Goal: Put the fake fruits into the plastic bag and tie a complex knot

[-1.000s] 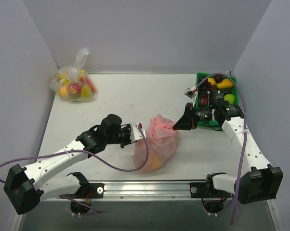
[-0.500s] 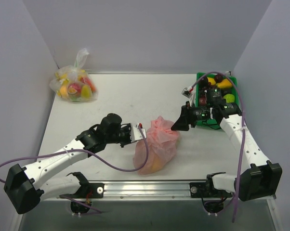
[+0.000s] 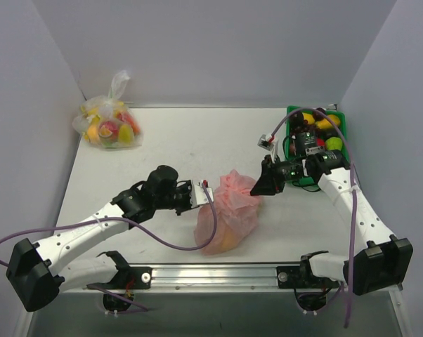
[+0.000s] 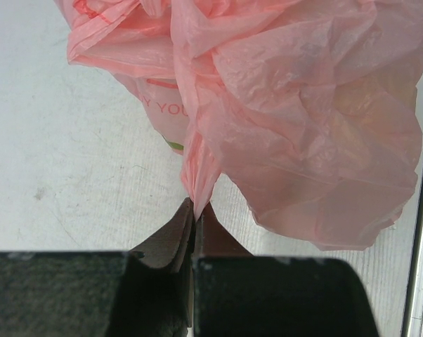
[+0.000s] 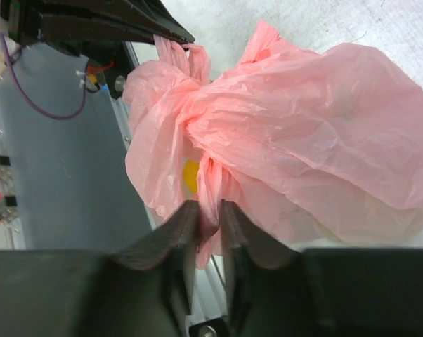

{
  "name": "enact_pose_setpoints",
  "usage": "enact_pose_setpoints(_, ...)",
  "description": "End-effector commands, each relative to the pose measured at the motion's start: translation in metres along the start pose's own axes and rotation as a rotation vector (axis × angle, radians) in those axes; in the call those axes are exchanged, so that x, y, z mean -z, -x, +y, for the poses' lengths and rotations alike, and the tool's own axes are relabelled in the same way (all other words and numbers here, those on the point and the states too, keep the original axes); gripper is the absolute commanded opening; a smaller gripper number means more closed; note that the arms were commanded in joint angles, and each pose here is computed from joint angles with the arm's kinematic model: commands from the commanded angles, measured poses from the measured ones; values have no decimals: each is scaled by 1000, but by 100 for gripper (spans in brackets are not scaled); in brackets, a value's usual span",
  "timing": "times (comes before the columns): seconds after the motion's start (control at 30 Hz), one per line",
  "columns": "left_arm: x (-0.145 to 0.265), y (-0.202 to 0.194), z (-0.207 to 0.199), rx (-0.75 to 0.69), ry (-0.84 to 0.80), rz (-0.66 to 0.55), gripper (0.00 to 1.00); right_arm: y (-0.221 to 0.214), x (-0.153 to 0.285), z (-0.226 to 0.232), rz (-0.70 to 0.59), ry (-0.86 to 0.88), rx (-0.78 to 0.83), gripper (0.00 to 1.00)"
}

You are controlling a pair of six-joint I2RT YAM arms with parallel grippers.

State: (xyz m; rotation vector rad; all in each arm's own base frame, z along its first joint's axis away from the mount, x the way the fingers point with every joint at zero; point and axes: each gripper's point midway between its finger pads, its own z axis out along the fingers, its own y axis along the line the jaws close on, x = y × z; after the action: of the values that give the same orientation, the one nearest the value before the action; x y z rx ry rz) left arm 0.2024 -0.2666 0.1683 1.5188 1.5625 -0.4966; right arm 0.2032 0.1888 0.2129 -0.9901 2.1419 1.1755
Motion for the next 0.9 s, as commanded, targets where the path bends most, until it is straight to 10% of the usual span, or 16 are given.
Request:
enact_pose_setpoints(0.0,2,19,4,-11,-2,-47,0,7,6,9,-8,4,55,14)
enact_pose_setpoints(0.13,1,7,-3,-3,-15,-25,0,17,15,13,-41,-26,60,0)
enact_pose_setpoints(0.5,14,-64,-33,-5,-38,139,0,44,57,4,-182,-101,-23,0)
enact_pose_setpoints(0.87,54,-100,21,193,214,245,0,-8,72,-47,-103,-281,-39,0)
